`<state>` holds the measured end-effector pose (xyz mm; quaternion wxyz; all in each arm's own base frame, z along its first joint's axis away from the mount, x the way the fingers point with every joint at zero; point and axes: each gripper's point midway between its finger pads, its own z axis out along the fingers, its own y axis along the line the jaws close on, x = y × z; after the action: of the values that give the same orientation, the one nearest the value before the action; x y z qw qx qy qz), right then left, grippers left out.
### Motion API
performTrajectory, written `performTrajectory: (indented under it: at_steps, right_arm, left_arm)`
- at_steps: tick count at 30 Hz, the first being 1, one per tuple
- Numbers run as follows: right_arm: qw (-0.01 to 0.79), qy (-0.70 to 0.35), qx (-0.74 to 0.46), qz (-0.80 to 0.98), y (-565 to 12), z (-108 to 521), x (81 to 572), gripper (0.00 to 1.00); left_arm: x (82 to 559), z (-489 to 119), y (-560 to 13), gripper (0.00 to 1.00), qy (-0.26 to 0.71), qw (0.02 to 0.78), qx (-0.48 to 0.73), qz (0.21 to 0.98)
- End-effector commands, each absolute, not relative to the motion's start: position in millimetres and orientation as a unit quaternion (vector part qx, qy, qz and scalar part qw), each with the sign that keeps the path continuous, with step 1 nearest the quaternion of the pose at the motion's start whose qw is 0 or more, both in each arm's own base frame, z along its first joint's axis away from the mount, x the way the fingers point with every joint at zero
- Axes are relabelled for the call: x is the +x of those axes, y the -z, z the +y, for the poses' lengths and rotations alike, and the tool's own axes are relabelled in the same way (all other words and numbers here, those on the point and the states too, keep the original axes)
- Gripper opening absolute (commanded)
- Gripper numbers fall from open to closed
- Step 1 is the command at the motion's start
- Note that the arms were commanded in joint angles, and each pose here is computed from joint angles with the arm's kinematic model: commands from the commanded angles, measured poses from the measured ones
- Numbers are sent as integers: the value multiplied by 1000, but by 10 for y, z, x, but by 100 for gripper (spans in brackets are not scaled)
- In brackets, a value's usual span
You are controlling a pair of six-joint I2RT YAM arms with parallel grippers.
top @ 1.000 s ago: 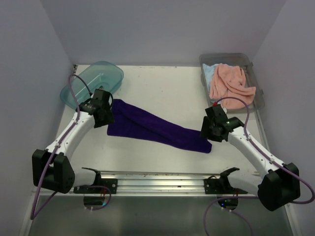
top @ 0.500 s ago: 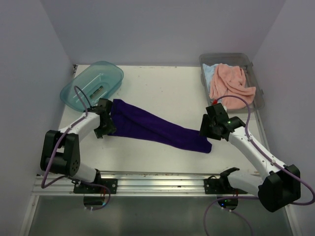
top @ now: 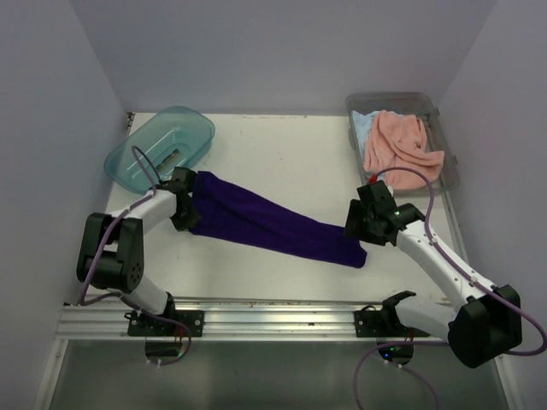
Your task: Roll the towels
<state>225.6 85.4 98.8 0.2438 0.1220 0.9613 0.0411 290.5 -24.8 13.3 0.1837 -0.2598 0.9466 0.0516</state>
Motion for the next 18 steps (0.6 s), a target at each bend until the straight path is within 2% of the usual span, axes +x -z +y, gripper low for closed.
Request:
performTrajectory:
  at_steps: [1, 3, 8, 18]
  right_arm:
    - [229, -38, 138, 963, -879, 817, 2147, 68]
    - [218, -41, 152, 963, -787, 805, 2043, 70]
    - [190, -71, 193, 960, -594, 882, 1853, 68]
    - [146, -120, 222, 957, -177, 1024, 1588, 64]
  left_arm:
    - [2871, -137, -347, 0, -67, 205, -266, 939]
    - [2837, -94, -592, 0, -65, 236, -274, 930]
    - [2762, -53, -896, 0, -54, 263, -284, 920]
    - [2766, -134, -907, 0, -33, 255, -279, 925]
